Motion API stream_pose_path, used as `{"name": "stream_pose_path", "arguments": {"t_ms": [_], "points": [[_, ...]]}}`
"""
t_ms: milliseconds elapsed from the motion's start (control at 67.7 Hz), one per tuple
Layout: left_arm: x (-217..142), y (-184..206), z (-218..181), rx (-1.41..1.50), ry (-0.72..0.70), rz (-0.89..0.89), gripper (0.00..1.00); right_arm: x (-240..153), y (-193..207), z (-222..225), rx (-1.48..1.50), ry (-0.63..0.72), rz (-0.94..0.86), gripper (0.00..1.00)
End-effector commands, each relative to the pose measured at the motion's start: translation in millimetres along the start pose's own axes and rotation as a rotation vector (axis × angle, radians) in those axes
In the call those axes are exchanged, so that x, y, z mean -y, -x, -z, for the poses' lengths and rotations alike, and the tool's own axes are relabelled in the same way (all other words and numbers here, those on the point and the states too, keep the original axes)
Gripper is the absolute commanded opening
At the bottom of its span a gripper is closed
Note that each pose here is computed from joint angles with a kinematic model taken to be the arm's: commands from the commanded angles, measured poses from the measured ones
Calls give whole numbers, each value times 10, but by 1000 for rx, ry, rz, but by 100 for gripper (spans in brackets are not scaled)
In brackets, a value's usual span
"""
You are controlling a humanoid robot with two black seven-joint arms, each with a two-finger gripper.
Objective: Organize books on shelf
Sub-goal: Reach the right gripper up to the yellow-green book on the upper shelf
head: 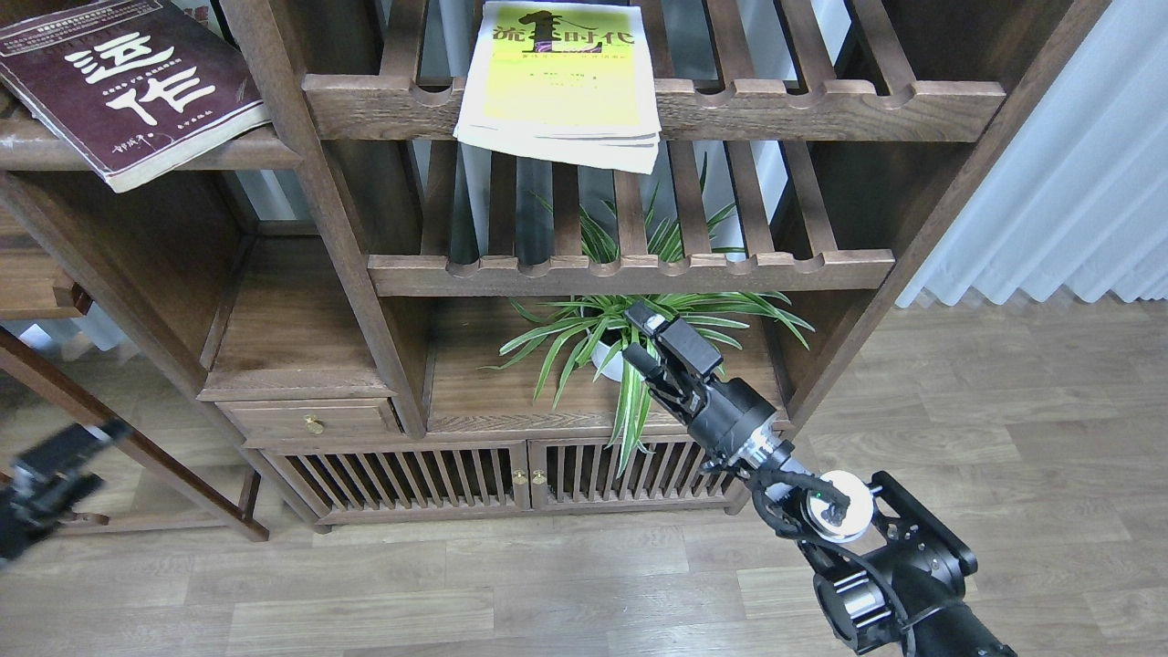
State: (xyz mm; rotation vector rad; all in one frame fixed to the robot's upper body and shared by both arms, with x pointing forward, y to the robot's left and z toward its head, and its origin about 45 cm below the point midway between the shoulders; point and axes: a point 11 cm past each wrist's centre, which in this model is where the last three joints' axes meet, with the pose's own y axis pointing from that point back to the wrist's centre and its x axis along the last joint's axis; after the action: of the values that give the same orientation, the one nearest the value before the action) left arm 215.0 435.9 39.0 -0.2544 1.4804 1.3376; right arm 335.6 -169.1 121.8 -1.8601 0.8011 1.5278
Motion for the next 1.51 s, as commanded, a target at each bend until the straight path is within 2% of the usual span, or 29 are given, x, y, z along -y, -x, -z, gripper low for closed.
{"name": "stream_pose_path", "arguments": {"t_ms": [0, 222, 576, 901, 1241, 1492], "points": [[78, -88, 174, -38, -14, -7, 99, -3, 182, 106, -46, 10, 44, 98], [147, -159, 345, -72, -29, -13, 98, 58, 486, 185, -101, 27, 122, 97], [130, -294, 372, -91, -14, -49, 99, 293, 901, 261, -143, 28, 208, 97], [113, -329, 358, -95, -5, -60, 99, 417, 887, 359, -122, 1, 103, 97], [86, -370, 386, -100, -7, -69, 99, 544, 1056, 439, -145, -2, 117, 97], [82, -375, 385, -101, -5, -70, 99, 472, 1020, 499, -155, -11, 108, 98]]}}
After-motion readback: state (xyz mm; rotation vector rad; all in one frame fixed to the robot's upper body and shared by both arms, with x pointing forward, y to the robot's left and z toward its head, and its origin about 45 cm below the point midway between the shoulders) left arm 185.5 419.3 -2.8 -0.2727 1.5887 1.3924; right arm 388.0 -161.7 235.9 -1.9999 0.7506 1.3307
